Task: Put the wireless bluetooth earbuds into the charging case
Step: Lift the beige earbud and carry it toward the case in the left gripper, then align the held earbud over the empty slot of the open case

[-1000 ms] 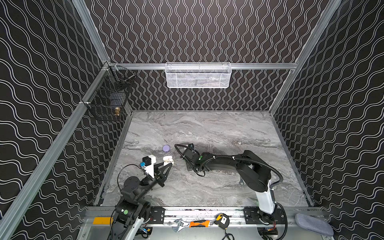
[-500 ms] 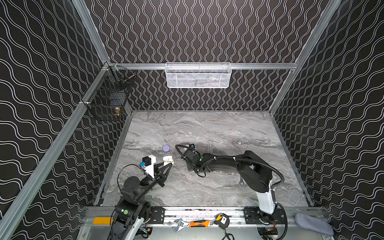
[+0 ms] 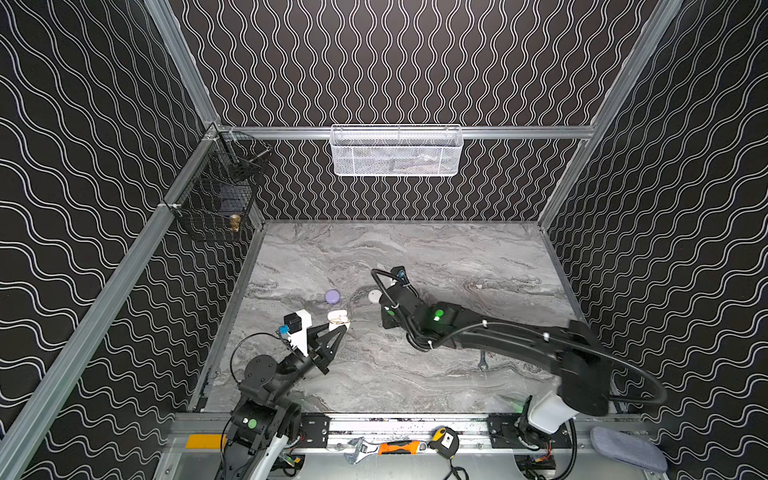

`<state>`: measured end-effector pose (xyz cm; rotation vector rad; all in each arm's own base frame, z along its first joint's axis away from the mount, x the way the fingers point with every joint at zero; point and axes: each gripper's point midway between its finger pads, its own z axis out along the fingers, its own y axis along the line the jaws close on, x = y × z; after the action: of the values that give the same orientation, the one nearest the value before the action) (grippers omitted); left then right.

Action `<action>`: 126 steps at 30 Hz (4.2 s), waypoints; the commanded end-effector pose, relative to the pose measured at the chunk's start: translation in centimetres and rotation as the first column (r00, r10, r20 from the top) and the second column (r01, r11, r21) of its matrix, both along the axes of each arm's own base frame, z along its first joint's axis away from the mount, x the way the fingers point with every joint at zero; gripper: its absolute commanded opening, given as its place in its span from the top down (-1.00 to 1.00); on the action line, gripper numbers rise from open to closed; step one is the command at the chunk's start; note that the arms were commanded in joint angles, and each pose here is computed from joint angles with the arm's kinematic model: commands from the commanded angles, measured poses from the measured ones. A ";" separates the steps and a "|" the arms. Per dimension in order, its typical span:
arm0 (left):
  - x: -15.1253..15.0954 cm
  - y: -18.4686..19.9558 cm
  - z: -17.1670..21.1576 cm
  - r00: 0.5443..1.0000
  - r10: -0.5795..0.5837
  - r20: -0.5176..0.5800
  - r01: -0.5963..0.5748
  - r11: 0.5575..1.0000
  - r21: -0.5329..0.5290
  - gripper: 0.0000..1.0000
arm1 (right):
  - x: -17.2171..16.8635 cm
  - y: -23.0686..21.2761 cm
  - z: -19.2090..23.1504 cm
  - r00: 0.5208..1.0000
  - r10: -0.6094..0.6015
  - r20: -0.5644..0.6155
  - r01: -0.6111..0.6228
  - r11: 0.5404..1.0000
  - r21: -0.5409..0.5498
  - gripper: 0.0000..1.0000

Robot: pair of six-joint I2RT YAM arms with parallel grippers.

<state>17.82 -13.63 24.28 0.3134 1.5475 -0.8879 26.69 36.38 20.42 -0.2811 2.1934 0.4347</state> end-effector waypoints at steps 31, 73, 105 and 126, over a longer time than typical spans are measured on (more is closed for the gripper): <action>-5.0 -1.6 8.1 0.923 -0.202 0.328 0.245 0.965 -0.095 1.00 | -13.6 9.0 18.8 0.817 0.178 0.549 -0.459 0.777 0.431 0.82; -5.6 -1.7 8.9 0.917 -0.217 0.335 0.261 0.961 -0.093 1.00 | -14.8 9.4 16.3 0.820 0.146 0.554 -0.444 0.773 0.453 0.87; -6.0 -1.6 9.6 0.909 -0.216 0.355 0.262 0.961 -0.085 1.00 | -15.1 10.0 14.5 0.856 0.113 0.504 -0.395 0.773 0.497 0.99; -6.3 -1.6 9.7 0.900 -0.224 0.373 0.272 0.959 -0.080 1.00 | -14.2 8.6 17.8 0.812 0.012 0.584 -0.364 0.793 0.489 0.99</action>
<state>12.26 -15.43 32.81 0.5367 1.1777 -1.0761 12.27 45.46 37.30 -0.2988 1.3935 0.9873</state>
